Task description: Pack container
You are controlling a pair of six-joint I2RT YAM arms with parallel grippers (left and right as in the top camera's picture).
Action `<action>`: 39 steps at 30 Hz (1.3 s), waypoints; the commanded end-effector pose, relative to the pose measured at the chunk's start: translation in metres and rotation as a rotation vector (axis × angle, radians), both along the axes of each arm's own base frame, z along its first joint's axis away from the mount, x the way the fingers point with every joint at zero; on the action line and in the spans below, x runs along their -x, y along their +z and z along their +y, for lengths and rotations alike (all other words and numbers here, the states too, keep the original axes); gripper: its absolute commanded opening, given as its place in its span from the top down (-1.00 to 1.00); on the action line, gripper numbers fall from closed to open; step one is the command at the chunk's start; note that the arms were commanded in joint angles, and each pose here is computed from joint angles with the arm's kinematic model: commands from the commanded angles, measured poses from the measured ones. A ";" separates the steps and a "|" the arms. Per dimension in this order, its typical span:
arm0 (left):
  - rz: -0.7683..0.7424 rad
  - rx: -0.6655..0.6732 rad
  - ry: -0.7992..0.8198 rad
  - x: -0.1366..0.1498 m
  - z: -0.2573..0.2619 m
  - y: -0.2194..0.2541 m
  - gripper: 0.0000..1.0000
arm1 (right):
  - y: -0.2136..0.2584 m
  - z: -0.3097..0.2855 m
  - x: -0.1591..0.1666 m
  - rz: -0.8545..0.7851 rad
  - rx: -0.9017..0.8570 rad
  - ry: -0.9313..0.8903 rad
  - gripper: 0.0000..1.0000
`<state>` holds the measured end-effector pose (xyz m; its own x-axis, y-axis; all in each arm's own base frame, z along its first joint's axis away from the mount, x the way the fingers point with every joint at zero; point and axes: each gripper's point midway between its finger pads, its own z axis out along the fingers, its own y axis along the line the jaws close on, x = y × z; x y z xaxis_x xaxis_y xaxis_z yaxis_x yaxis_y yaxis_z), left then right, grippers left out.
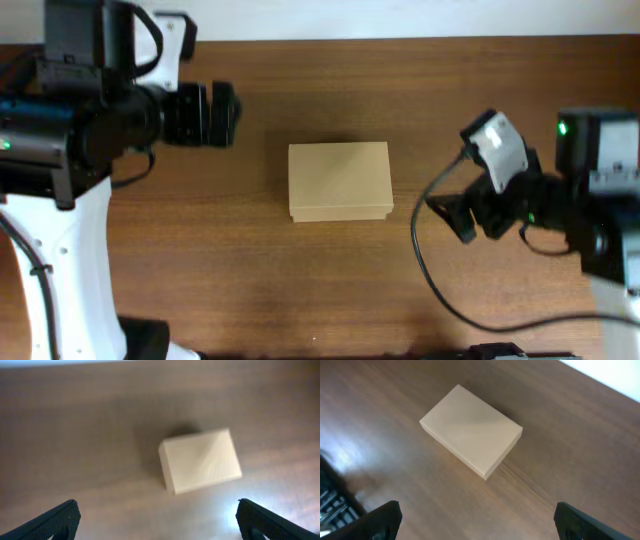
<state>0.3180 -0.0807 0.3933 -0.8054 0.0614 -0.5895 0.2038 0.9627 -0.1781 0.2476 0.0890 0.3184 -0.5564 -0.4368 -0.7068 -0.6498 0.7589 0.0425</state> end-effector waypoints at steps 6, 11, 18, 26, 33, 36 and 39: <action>-0.062 0.004 0.018 0.055 0.012 -0.012 -0.99 | -0.013 0.004 0.031 -0.068 -0.039 0.037 -0.98; -0.116 0.035 0.043 0.095 0.018 -0.026 -0.99 | -0.014 0.003 0.030 -0.067 -0.036 0.035 -0.98; -0.180 0.059 0.056 0.150 0.027 -0.057 -0.99 | -0.022 0.003 0.022 -0.025 -0.037 0.034 -0.98; -0.336 0.093 0.048 0.180 0.030 -0.089 -0.99 | -0.042 0.003 0.006 0.069 -0.037 0.032 -0.98; -0.385 0.101 0.047 0.186 0.031 -0.112 -0.99 | -0.067 0.004 -0.010 0.177 -0.037 0.030 -0.98; -0.370 0.067 0.080 0.185 0.039 -0.117 -0.99 | -0.080 0.004 -0.017 0.229 -0.037 0.029 -0.98; -0.386 0.026 0.109 0.182 0.047 -0.116 -0.99 | -0.093 0.004 -0.023 0.280 -0.037 0.028 -0.98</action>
